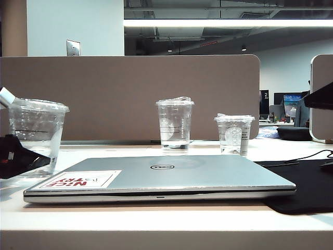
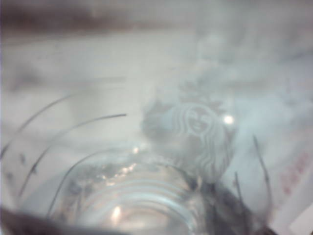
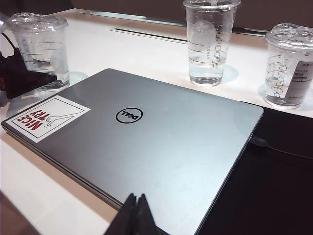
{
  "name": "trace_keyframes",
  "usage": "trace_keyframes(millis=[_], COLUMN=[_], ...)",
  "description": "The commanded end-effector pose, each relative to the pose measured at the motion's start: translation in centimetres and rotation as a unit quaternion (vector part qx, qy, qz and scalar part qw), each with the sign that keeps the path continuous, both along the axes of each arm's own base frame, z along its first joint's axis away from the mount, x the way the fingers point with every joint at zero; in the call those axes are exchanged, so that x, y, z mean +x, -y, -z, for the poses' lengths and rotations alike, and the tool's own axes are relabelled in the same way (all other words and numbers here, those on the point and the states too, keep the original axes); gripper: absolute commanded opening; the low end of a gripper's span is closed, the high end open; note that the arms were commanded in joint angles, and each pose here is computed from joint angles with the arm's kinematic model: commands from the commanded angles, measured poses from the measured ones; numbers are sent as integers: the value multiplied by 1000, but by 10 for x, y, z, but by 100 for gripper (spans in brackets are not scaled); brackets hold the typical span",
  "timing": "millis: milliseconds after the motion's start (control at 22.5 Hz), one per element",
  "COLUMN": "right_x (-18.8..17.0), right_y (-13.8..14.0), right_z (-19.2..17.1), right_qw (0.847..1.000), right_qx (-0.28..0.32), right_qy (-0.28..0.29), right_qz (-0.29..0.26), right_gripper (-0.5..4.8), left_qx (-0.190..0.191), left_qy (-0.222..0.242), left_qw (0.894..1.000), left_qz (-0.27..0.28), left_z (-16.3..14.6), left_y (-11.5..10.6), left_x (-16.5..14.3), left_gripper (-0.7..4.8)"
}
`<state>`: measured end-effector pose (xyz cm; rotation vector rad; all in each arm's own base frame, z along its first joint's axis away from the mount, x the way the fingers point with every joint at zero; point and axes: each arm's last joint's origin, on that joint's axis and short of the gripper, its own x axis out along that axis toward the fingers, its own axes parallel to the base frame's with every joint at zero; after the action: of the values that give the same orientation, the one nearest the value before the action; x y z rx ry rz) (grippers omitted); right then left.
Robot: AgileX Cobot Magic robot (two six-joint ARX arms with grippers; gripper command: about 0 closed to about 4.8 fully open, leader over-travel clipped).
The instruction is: Pick up the coffee cup on the left and place it on the left side of the laptop.
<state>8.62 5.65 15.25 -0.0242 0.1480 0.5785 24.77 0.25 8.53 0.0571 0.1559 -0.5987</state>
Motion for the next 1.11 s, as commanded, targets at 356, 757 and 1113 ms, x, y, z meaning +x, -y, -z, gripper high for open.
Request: trace_keyframes(millis=[356,757,1113], right_x=[0,0,0], right_y=[0,0,0], right_z=[0,0,0], right_qw=[1000,1000,1000], right_qx=[5,5,5], right_qy=[5,5,5], right_qz=[0,0,0], right_gripper=[-4,-4,-4], left_qx=[13,4,2], left_qy=[-9,-12,-11], left_qw=[1000,1000,1000], left_qz=[4,15,14], left_z=[3,2,2], left_y=[0,-1,-1], left_x=[-1,-1,-1], left_gripper=[309,325,425])
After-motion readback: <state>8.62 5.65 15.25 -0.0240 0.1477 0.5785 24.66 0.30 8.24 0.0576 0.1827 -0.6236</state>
